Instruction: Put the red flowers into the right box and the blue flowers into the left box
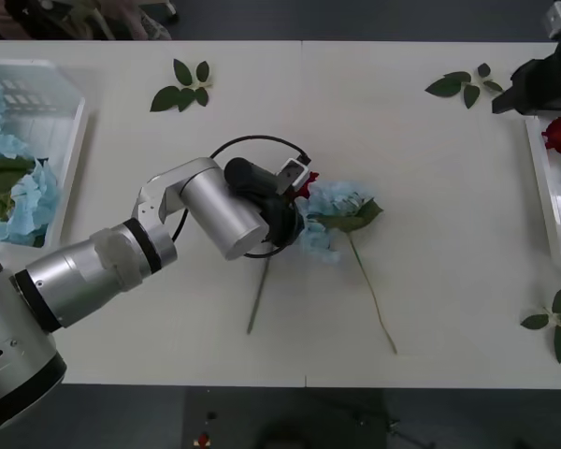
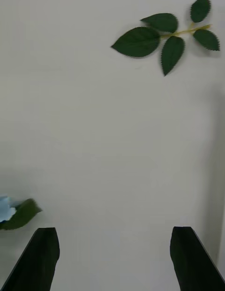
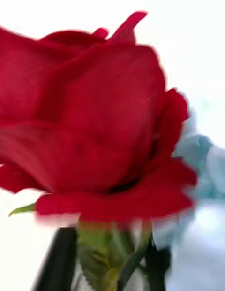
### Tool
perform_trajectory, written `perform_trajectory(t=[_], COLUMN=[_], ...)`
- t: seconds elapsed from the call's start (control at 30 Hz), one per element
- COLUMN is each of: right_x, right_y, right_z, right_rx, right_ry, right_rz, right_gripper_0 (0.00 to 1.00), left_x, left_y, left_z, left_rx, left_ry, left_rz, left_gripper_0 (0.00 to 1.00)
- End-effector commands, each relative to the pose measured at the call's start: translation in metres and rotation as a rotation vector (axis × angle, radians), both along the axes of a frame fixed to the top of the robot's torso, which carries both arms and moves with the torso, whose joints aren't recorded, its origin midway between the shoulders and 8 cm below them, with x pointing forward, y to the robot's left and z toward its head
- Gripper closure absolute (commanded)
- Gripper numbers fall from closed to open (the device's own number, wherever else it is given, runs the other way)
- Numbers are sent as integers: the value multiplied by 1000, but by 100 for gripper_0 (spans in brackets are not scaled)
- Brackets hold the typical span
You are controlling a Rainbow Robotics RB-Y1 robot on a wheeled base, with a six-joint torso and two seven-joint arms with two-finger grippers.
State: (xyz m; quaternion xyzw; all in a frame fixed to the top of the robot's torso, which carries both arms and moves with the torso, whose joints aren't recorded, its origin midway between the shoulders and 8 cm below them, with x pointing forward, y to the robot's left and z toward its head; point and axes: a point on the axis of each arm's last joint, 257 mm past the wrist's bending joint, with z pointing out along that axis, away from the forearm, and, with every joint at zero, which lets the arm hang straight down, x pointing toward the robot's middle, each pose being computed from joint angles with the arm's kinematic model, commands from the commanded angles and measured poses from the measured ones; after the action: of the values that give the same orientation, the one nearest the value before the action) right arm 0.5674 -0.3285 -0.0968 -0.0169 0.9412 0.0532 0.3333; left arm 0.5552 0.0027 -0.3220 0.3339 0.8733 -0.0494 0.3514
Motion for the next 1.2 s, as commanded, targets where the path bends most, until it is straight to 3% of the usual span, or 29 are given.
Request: perform_trajectory(t=[0.03,0.3,0.57,0.7,0.97,1.2], right_x=[-31,-37,-53,-60,-106,-117], right_y=[29,55,64,83,144,162], right_z=[8,16,36,43,50,47], right_rx=[36,254,326,338,451,542], right_ry=[-40,-214,-319,-382,-481,-579], right_rz=[25,77,279,447,825,903], right_gripper_0=[31,30,30,30,30,31], left_x=[4,21,60,53,11,17], left_y=[-2,15,83,84,-24,-55], left_z=[0,15,110,186,336,388], left_rx=[-7,-9,-212,-430,-995,-1041], left_ry=[1,-66,-202,-174,-54,-250], left_rz=[22,26,71,96,11,-52], left_gripper_0=[100,100,100,100,100,100])
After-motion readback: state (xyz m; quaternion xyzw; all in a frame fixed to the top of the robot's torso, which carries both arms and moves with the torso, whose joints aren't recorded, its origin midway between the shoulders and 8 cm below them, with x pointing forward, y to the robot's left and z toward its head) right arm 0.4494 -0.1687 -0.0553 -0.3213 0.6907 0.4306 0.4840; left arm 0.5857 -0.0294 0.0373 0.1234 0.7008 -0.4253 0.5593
